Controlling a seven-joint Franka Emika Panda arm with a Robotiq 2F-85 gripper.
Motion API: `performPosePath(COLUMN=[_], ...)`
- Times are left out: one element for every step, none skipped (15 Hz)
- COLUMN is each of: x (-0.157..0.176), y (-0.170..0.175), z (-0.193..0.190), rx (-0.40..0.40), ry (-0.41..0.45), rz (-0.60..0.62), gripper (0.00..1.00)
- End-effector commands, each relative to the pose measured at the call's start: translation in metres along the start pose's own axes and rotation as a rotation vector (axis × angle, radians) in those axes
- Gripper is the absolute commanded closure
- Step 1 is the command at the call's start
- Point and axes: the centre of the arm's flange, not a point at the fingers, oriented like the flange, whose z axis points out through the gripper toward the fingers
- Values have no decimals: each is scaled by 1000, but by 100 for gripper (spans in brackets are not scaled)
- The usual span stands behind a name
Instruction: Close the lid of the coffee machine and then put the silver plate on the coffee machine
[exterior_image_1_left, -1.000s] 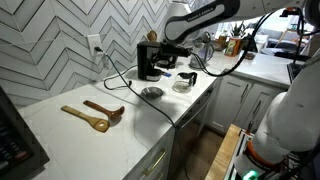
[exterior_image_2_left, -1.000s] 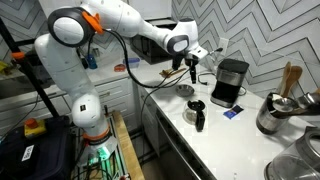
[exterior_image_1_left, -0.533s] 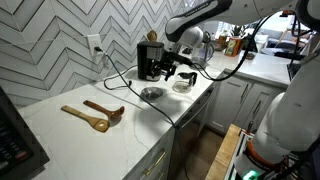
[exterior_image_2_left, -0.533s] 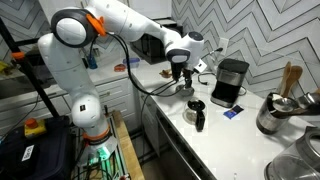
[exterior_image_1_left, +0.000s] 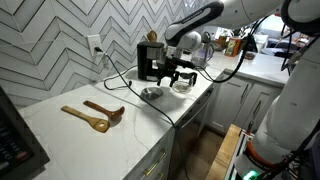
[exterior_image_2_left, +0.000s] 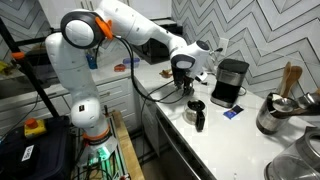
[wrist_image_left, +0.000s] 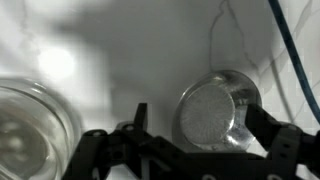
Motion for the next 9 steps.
performPosePath(x=[20, 24, 26, 29, 32, 34, 37, 39, 42], y=[-1, -3, -3, -5, -6, -8, -10, -12, -15], z=[12, 15, 17, 19, 21, 23, 24, 26, 27], rx=[-82, -101, -115, -125, -131, -134, -139, -141, -144], ry=[-21, -21, -24, -27, -30, -33, -31, -28, -25], rz=[-24, -37, -46, -56, -66, -74, -82, -91, -99], gripper=[0, 0, 0, 0, 0, 0, 0, 0, 0])
